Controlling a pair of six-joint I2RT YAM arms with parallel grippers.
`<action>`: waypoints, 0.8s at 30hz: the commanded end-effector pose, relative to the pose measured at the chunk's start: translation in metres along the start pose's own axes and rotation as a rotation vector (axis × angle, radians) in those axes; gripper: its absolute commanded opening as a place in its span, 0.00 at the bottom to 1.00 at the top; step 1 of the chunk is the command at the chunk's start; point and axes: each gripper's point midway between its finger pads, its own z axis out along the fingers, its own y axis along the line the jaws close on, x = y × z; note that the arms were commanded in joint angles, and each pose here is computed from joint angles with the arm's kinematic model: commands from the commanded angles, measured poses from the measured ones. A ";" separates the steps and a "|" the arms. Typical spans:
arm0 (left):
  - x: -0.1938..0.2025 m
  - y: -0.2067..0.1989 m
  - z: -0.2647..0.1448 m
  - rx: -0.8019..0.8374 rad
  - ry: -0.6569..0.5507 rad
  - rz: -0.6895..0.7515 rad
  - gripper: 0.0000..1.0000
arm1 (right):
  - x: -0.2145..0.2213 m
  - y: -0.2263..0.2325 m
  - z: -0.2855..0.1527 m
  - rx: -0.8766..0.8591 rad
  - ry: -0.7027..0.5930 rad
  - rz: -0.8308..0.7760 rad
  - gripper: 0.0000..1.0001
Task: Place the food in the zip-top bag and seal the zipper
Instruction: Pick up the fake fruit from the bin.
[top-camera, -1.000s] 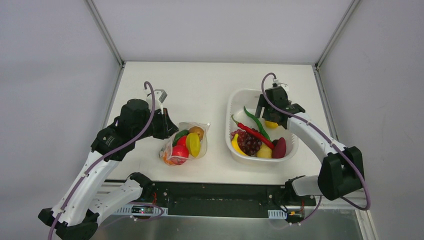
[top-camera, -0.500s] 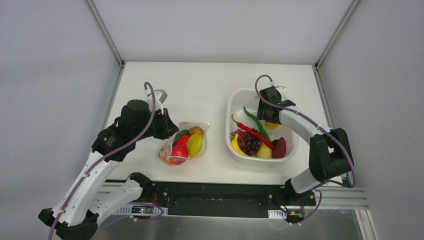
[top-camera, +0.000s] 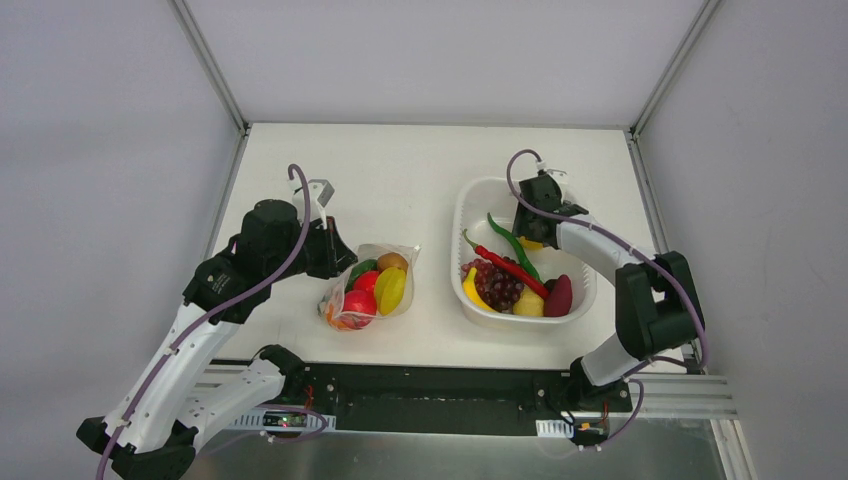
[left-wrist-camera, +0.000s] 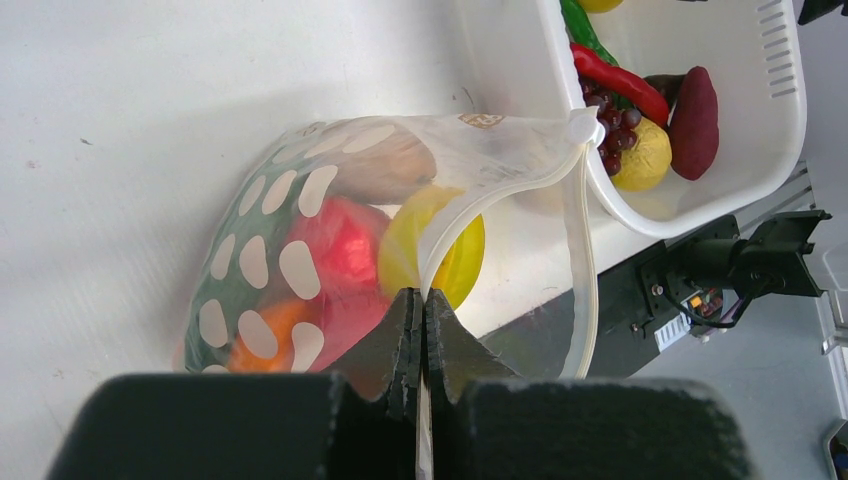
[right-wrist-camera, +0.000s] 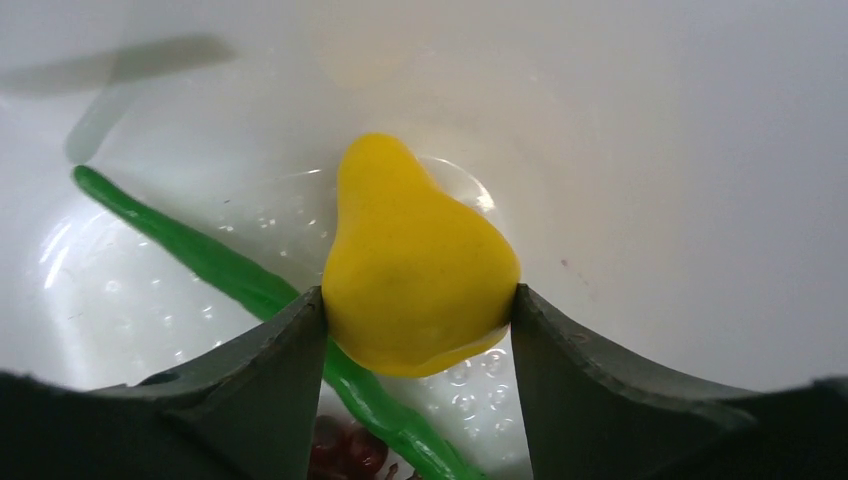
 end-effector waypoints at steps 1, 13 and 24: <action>-0.005 0.003 -0.001 -0.013 -0.036 -0.024 0.00 | -0.026 0.020 -0.033 -0.183 -0.103 0.077 0.36; -0.008 -0.001 0.005 0.001 -0.030 -0.035 0.00 | -0.059 0.071 -0.168 -0.764 -0.217 0.211 0.36; -0.009 -0.002 0.008 0.005 -0.034 -0.045 0.00 | -0.022 0.147 -0.331 -1.395 -0.213 -0.015 0.35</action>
